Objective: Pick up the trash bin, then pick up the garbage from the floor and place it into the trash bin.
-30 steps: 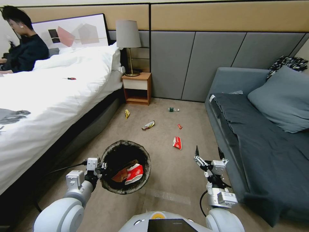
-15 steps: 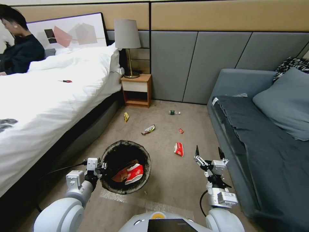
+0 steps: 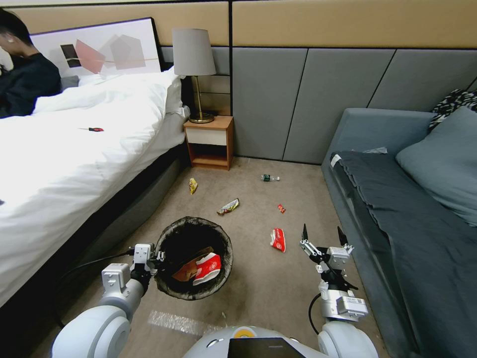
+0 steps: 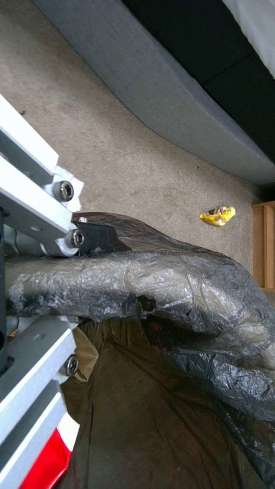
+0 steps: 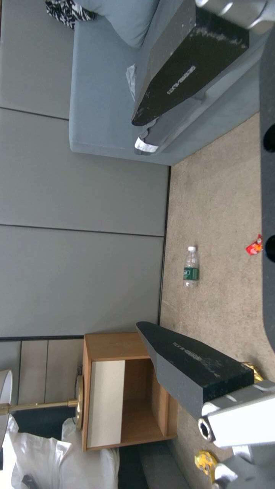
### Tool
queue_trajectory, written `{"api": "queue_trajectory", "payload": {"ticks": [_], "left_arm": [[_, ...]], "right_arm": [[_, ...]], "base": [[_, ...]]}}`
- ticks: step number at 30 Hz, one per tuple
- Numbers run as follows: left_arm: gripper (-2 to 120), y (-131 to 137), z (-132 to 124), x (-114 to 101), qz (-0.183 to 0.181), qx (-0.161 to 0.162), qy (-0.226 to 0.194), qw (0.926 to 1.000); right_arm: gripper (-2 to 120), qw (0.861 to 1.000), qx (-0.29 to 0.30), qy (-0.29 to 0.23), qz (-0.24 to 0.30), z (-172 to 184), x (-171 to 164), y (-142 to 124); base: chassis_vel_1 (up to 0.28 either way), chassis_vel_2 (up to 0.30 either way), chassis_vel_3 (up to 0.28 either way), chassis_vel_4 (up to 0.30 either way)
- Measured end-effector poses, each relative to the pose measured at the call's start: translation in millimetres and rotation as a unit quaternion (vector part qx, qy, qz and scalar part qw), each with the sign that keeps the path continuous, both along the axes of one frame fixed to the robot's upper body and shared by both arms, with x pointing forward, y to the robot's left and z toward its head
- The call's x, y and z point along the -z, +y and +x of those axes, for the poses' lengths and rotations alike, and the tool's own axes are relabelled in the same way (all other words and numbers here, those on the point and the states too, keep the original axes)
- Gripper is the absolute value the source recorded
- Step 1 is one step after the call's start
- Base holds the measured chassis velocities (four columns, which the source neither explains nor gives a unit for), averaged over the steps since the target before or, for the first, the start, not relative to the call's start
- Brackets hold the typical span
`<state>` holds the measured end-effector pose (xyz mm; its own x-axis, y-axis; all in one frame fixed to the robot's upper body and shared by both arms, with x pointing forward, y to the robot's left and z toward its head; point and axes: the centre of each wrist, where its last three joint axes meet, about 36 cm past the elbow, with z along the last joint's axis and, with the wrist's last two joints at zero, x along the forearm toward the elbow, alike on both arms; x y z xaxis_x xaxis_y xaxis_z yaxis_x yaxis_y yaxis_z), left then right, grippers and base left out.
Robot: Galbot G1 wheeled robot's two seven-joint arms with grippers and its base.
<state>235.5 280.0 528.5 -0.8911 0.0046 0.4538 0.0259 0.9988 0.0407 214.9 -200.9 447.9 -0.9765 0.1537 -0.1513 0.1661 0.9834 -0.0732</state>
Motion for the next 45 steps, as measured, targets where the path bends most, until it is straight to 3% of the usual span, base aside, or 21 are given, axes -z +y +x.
{"api": "queue_trajectory", "payload": {"ticks": [14,29,39,45], "left_arm": [[2,0.0,-1.0,0.7,0.000,-0.001,0.003,1.0000],[2,0.1,-3.4,2.5,0.000,-0.004,0.009,1.0000],[2,3.1,-8.7,5.0,-0.011,-0.011,0.026,0.9995],[2,6.3,-8.5,3.4,-0.001,0.004,0.034,0.9994]], "right_arm": [[100,1.000,-0.003,0.002,-0.002,-1.0,-1.2,1.8],[100,1.000,0.003,0.021,-0.003,0.9,-1.5,-3.5],[100,0.994,-0.012,0.107,0.034,44.3,5.6,-29.7],[100,0.983,-0.032,0.165,0.074,63.7,30.8,-49.0]], "base": [[-0.119,0.113,0.113,-0.119],[-0.012,0.016,0.014,-0.018],[0.000,0.000,0.000,0.000],[0.000,0.000,0.000,0.000]]}}
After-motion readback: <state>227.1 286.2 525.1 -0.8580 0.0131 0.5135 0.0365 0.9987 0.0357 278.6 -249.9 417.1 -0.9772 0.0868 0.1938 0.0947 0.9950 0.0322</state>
